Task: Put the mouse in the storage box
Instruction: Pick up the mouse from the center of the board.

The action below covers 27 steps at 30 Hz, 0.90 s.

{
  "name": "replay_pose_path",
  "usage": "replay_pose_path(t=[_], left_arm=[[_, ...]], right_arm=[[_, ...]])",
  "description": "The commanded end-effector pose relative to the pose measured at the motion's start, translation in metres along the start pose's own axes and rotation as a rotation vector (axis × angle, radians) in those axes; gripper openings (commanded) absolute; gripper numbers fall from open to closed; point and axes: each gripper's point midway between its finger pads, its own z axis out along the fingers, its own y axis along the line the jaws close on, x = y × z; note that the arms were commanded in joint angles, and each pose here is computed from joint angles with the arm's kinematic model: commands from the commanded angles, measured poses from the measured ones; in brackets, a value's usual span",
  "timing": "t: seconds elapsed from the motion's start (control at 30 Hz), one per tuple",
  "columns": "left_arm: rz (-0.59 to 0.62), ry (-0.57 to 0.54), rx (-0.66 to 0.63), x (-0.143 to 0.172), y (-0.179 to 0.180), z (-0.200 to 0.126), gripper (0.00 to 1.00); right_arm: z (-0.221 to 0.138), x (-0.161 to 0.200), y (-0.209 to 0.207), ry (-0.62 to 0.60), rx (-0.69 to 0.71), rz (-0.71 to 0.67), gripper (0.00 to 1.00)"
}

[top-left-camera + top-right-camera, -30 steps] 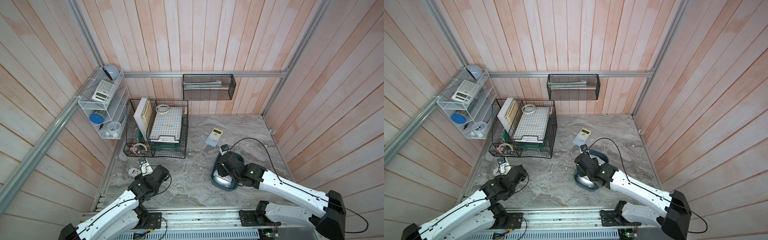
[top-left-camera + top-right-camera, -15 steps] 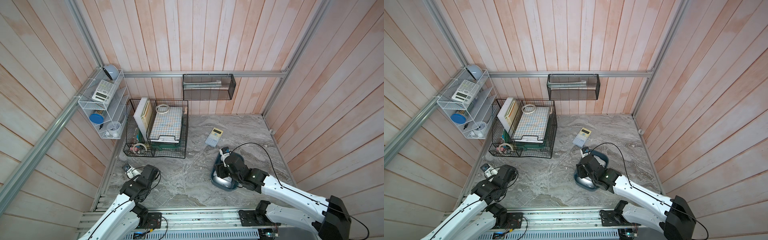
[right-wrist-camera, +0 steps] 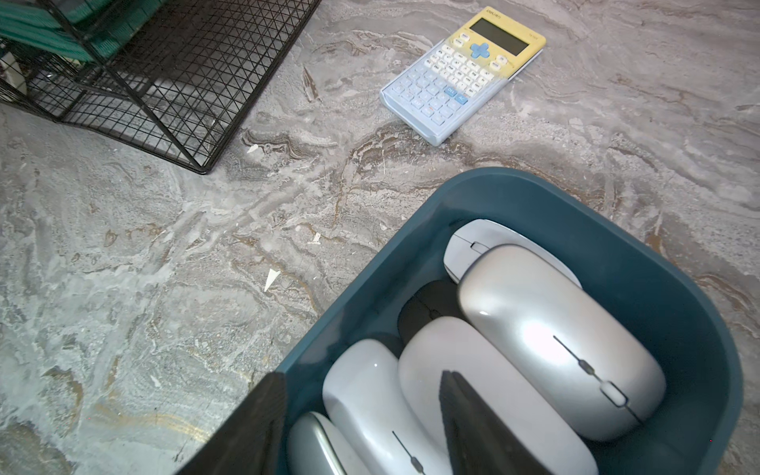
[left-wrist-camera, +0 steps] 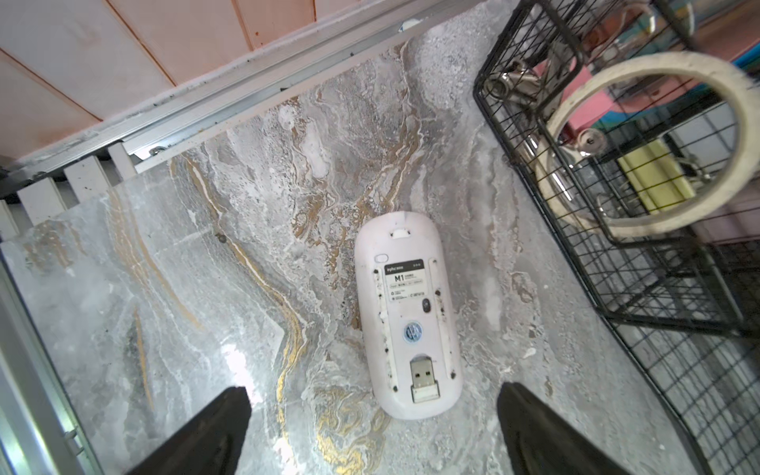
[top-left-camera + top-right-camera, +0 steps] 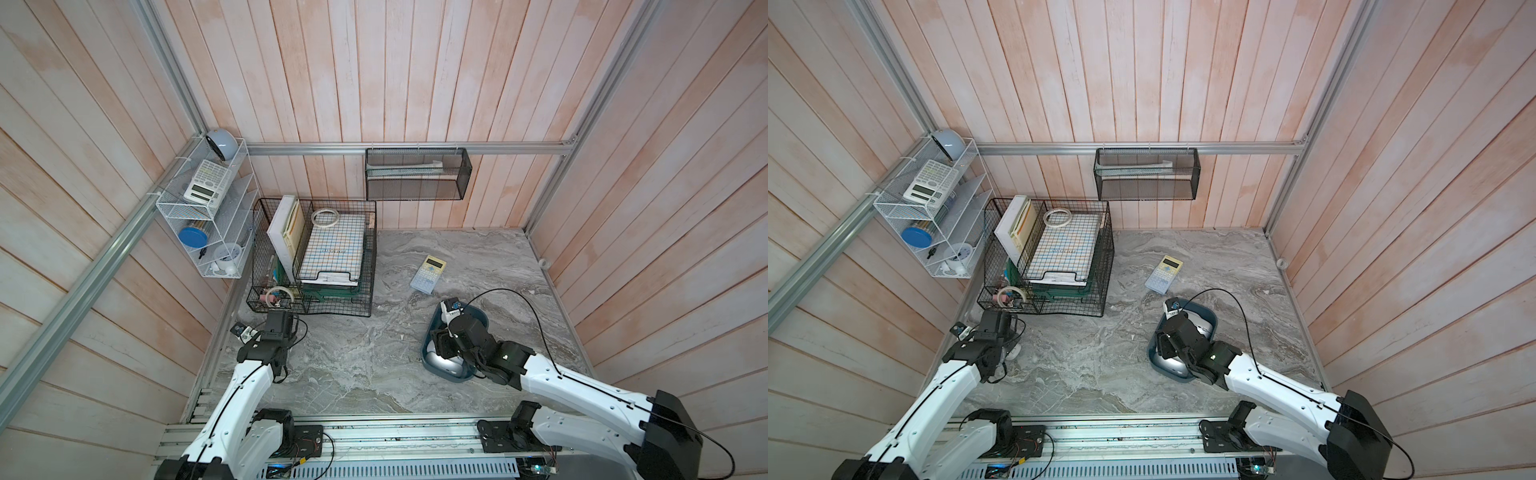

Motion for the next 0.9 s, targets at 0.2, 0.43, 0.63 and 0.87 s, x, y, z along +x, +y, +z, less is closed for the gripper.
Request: replay_pose_path(t=[0.2,0.43,0.63,0.87], left_arm=[[0.0,0.134,0.009,0.017,-0.031,0.044,0.99],[-0.004,0.164,-0.024,0.023,-0.032,0.06,0.96],[-0.035,0.192,-0.019,0.023,-0.028,0.069,0.87],[-0.028,0.222,-0.029,0.025,-0.028,0.08,0.62]], right_arm=[[0.005,-0.004,0.003,-0.012,-0.007,-0.02,0.65],[0.007,-0.003,0.003,0.004,0.005,-0.035,0.64],[0.01,-0.002,0.003,0.01,0.005,-0.038,0.64],[0.009,-0.002,0.002,0.007,0.015,-0.044,0.63]])
